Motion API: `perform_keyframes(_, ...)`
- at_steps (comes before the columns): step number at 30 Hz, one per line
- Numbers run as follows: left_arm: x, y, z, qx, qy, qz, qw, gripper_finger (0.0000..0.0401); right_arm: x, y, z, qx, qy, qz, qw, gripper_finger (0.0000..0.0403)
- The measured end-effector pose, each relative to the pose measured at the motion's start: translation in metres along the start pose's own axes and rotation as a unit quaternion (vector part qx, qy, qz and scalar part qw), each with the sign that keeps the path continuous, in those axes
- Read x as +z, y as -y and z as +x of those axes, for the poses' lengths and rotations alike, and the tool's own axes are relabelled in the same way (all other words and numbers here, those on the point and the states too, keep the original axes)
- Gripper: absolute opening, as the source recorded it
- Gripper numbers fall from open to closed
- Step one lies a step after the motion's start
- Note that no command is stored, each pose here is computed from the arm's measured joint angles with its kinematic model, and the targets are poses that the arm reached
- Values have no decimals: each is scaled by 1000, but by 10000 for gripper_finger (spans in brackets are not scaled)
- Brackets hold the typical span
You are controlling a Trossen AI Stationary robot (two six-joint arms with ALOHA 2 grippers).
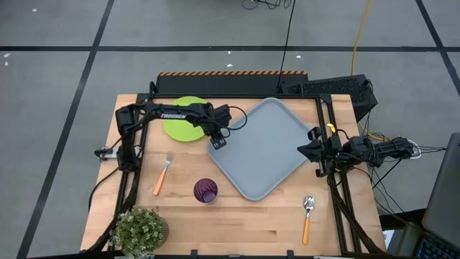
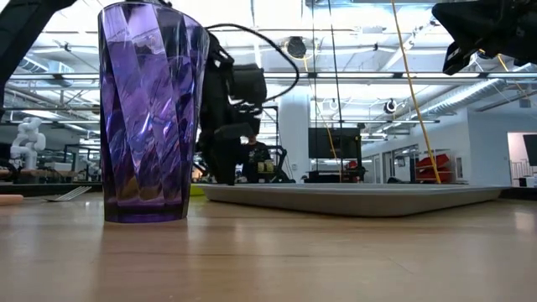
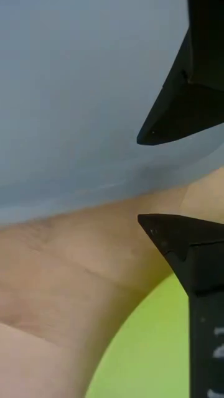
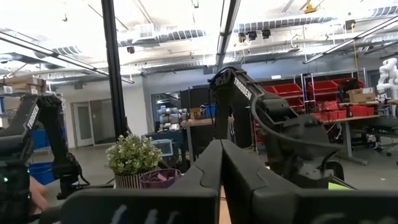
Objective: Pick and place plate/cup/fork/spoon on tray
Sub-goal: Prepare the gray serving tray
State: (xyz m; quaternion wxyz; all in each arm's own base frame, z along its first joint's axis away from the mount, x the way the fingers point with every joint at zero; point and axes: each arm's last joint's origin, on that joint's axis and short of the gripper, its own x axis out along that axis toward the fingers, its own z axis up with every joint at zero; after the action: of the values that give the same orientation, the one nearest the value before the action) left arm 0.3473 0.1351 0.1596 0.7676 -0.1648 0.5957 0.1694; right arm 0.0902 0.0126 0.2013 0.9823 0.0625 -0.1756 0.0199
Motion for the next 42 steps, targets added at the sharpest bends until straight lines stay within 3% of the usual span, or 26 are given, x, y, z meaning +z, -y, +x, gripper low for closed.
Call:
perform_keyframes(7,0,-8,26,-13,-32,-1,999,196,-1,0,0,-1,-4,0,1000,0)
perform_keyframes(12,2,-7,23,-14,-15,58,998,193,-1,0,0,-2,-5,-3,1000,0)
perform_keyframes(18,4,-6,20,-15,2,136,991,123,-1,2,0,-25,-5,-6,1000,0)
perform_keyframes(21,6,-10,19,-20,9,132,991,80,-2,2,0,-40,-7,-6,999,0)
perform_keyframes(26,6,-16,19,-23,8,138,990,62,-2,2,0,-41,-9,-7,999,0)
perform_keyframes(37,8,-32,19,-11,14,119,993,61,-2,2,0,-40,-9,-7,999,0)
perform_keyframes(42,13,-37,19,-1,37,136,990,61,-2,2,0,-40,-9,-7,999,0)
